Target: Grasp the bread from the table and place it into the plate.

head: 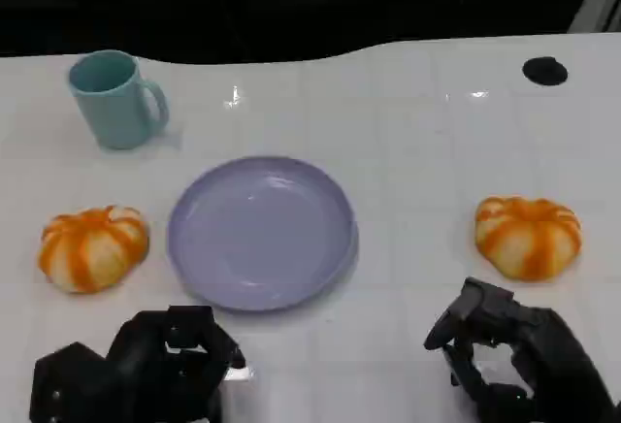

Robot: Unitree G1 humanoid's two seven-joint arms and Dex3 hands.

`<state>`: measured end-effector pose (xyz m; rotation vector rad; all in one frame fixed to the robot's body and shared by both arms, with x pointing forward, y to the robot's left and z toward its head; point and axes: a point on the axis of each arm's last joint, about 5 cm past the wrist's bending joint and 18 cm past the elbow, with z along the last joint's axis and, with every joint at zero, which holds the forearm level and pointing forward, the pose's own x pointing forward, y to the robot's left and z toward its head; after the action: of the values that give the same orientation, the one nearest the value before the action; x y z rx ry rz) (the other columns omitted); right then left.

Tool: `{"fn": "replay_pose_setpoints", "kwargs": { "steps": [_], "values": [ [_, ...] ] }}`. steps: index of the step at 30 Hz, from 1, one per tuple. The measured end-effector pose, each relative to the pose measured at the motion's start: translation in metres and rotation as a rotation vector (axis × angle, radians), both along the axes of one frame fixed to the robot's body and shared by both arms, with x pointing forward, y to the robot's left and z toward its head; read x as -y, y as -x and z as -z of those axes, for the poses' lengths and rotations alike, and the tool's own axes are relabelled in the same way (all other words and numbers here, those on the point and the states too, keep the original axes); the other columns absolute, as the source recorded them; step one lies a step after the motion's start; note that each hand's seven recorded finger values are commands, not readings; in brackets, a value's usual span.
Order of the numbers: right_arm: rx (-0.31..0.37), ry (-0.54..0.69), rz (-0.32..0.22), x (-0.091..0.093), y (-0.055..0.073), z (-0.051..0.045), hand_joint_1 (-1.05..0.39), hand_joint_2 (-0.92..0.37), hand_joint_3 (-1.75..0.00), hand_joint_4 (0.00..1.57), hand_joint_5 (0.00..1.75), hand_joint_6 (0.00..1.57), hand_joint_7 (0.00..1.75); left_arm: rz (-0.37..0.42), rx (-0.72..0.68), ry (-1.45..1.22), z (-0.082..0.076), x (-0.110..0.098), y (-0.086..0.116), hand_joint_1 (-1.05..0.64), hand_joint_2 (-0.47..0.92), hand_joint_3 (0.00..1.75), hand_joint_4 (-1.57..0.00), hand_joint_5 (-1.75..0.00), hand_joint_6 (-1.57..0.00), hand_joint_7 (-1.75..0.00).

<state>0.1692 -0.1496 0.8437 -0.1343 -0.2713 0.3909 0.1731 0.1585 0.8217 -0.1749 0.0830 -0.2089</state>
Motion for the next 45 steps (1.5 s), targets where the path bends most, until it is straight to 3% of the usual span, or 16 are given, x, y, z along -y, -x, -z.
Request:
{"fn": "replay_pose_setpoints", "kwargs": {
  "steps": [25, 28, 30, 33, 35, 38, 42, 45],
  "values": [
    [0.0, 0.0, -0.001, 0.0, 0.0, 0.0, -0.36, -0.61, -0.94, 0.72, 1.75, 0.71, 1.45, 0.0, 0.0, -0.001, 0.0, 0.0, -0.0001, -1.05, 0.51, 0.78, -1.57, -1.23, -1.35, -0.92],
    [0.0, 0.0, 0.0, 0.0, 0.0, 0.0, -0.33, -0.61, -0.94, 0.71, 1.75, 0.71, 1.37, 0.001, 0.0, -0.002, 0.0, 0.0, -0.0001, -1.05, 0.51, 0.77, -1.57, -1.22, -1.35, -0.92],
    [0.0, -0.002, 0.0, 0.0, 0.0, 0.0, -0.31, -0.62, -0.92, 0.7, 1.69, 0.72, 1.26, 0.001, 0.0, -0.001, 0.0, 0.0, -0.0002, -1.05, 0.51, 0.77, -1.57, -1.22, -1.35, -0.92],
    [0.0, -0.006, 0.004, 0.0, -0.0001, -0.0002, -0.34, -0.8, -0.57, 0.68, 1.39, 0.74, 0.95, 0.001, 0.0, -0.001, 0.0, 0.0002, -0.0006, -1.05, 0.51, 0.76, -1.57, -1.22, -1.36, -0.91],
    [0.004, -0.01, 0.012, -0.0004, -0.0004, -0.0009, -0.36, -0.89, -0.36, 0.63, 1.1, 0.69, 0.7, 0.002, 0.0, 0.0, -0.0001, 0.0005, -0.001, -1.05, 0.51, 0.76, -1.57, -1.22, -1.36, -0.91],
    [0.02, -0.01, 0.036, 0.0005, -0.0006, -0.0019, -0.39, -0.92, -0.29, 0.57, 0.89, 0.62, 0.55, 0.003, -0.001, 0.0, 0.0001, 0.001, -0.0011, -1.05, 0.52, 0.76, -1.57, -1.23, -1.37, -0.91],
    [0.058, 0.035, 0.075, 0.0028, -0.0015, -0.0044, -0.43, -0.92, -0.26, 0.48, 0.79, 0.56, 0.46, 0.004, -0.003, 0.0, 0.0004, 0.0012, -0.001, -1.05, 0.51, 0.76, -1.57, -1.23, -1.36, -0.91],
    [0.093, 0.08, 0.081, 0.0055, -0.0046, -0.0089, -0.46, -0.92, -0.23, 0.44, 0.65, 0.56, 0.29, 0.003, -0.003, 0.002, 0.0004, 0.0016, -0.001, -1.05, 0.51, 0.76, -1.57, -1.23, -1.36, -0.91]
  ]
}}
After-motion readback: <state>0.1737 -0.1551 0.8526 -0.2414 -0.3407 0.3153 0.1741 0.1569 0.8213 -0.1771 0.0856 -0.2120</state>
